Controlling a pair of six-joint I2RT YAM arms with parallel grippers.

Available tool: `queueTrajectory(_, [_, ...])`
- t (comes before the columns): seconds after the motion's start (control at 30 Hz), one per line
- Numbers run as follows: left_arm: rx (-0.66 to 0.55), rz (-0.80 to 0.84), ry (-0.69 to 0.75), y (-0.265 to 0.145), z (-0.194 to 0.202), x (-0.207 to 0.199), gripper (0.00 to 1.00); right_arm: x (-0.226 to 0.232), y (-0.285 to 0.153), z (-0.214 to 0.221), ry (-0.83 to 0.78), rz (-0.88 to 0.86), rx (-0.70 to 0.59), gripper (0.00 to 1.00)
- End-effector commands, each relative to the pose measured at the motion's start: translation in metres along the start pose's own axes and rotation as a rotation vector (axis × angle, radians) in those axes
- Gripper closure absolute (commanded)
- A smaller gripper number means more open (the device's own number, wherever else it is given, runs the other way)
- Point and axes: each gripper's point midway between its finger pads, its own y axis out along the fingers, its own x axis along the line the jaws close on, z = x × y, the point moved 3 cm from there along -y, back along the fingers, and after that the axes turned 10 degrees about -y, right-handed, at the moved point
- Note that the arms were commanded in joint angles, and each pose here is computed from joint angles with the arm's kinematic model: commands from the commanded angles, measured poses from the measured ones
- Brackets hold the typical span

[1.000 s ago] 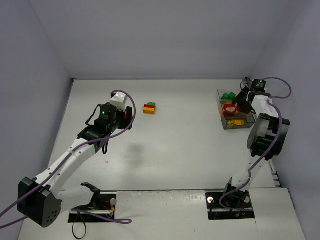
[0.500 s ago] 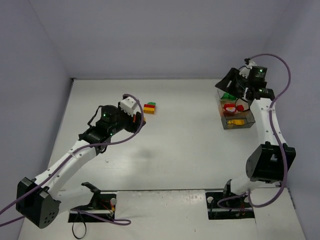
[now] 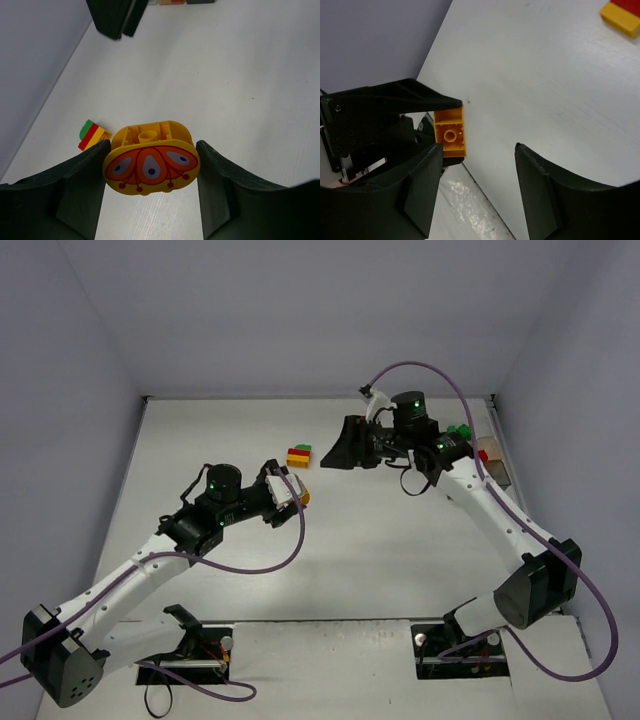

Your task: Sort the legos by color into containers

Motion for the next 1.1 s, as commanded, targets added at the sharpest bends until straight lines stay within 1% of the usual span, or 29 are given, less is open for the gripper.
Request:
queueTrajectory(0.0, [-0.147,0.032,0.159,0.000,-0.039,0.000,1.00,0.033,-0.002,-0.003,-0.046,-0.070,-0.037,0.44])
queueTrajectory(0.03, [-0.151,0.035,0.160,0.001,-0.042,-0.001,1.00,0.043,0.003,0.002,-0.060,-0.092,-0.022,0.44])
queueTrajectory(0.13, [-0.159,0.037,0.160,0.004,-0.047,0.000,1.00,0.054,0.012,0.014,-0.078,-0.105,0.006,0.44])
queueTrajectory(0.3, [-0.171,0.060,0.165,0.010,-0.053,-0.006,1.00,0.061,0.024,0.026,-0.086,-0.110,0.025,0.43])
queueTrajectory(0.63, [-0.199,0.057,0.164,0.013,-0.061,-0.007,1.00,0.055,0.037,0.043,-0.092,-0.091,0.071,0.41])
queueTrajectory(0.83, [-0.210,0.064,0.156,0.016,-0.061,-0.007,1.00,0.046,0.040,0.051,-0.087,-0.062,0.087,0.43])
queueTrajectory(0.87, [-0.207,0.066,0.156,0.017,-0.061,-0.007,1.00,0.045,0.040,0.051,-0.093,-0.056,0.083,0.46])
queueTrajectory(0.9, [-0.206,0.067,0.154,0.017,-0.060,-0.007,1.00,0.045,0.040,0.052,-0.096,-0.054,0.084,0.58])
queueTrajectory(0.97, [-0.200,0.073,0.150,0.019,-0.058,-0.008,1.00,0.043,0.039,0.051,-0.099,-0.040,0.077,0.77])
queueTrajectory(1.0, [-0.196,0.075,0.146,0.020,-0.057,-0.008,0.98,0.042,0.038,0.047,-0.110,-0.022,0.059,0.94])
queueTrajectory(1.03, [-0.187,0.075,0.139,0.022,-0.054,-0.008,0.88,0.041,0.037,0.045,-0.115,-0.010,0.052,1.00])
queueTrajectory(1.07, [-0.179,0.069,0.130,0.023,-0.051,-0.007,0.77,0.037,0.036,0.043,-0.121,0.005,0.042,1.00])
